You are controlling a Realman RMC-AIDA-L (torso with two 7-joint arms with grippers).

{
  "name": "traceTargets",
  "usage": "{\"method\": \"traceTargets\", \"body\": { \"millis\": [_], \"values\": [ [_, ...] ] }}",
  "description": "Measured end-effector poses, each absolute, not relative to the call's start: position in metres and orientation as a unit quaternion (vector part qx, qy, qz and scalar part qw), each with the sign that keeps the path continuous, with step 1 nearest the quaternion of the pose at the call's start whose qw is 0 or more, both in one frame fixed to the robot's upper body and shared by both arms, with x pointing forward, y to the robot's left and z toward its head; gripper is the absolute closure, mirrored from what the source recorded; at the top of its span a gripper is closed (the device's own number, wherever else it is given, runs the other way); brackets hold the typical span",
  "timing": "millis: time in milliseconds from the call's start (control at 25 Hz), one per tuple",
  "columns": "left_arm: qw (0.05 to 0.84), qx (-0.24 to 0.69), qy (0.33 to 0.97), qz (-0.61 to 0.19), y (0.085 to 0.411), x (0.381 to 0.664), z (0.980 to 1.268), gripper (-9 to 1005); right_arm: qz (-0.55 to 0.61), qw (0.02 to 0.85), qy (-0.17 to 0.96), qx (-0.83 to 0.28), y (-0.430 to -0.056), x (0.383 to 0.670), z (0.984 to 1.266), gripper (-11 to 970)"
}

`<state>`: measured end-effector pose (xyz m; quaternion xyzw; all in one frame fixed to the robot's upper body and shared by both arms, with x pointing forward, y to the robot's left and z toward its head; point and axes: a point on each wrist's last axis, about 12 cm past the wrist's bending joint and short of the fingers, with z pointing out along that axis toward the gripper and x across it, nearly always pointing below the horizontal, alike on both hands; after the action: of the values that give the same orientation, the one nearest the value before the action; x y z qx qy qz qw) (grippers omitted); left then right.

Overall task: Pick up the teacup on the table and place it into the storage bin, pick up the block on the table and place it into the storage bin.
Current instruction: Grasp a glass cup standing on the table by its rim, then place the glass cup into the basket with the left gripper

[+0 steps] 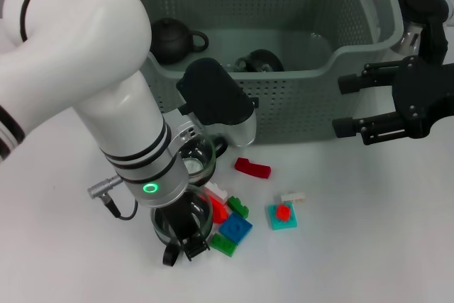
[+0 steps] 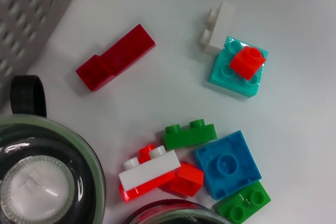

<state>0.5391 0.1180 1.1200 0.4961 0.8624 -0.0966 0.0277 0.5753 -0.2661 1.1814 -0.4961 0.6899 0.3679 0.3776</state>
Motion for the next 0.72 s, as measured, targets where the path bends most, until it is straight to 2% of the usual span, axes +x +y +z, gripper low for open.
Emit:
{"method": "traceTargets", "body": {
  "millis": [400,720],
  "values": [
    [0.030,0.500,0.860,-0.099,0.120,0.534,1.143,915,0.368,0.382,0.690,-0.493,-0.267,0.576,1.183,124],
    [0.046,0.491,0.864,-0.104,0.125,0.535,1.155,956,0.366,0.383,0.689,-0.494,-0.268,0.576,1.182,123]
  ]
}}
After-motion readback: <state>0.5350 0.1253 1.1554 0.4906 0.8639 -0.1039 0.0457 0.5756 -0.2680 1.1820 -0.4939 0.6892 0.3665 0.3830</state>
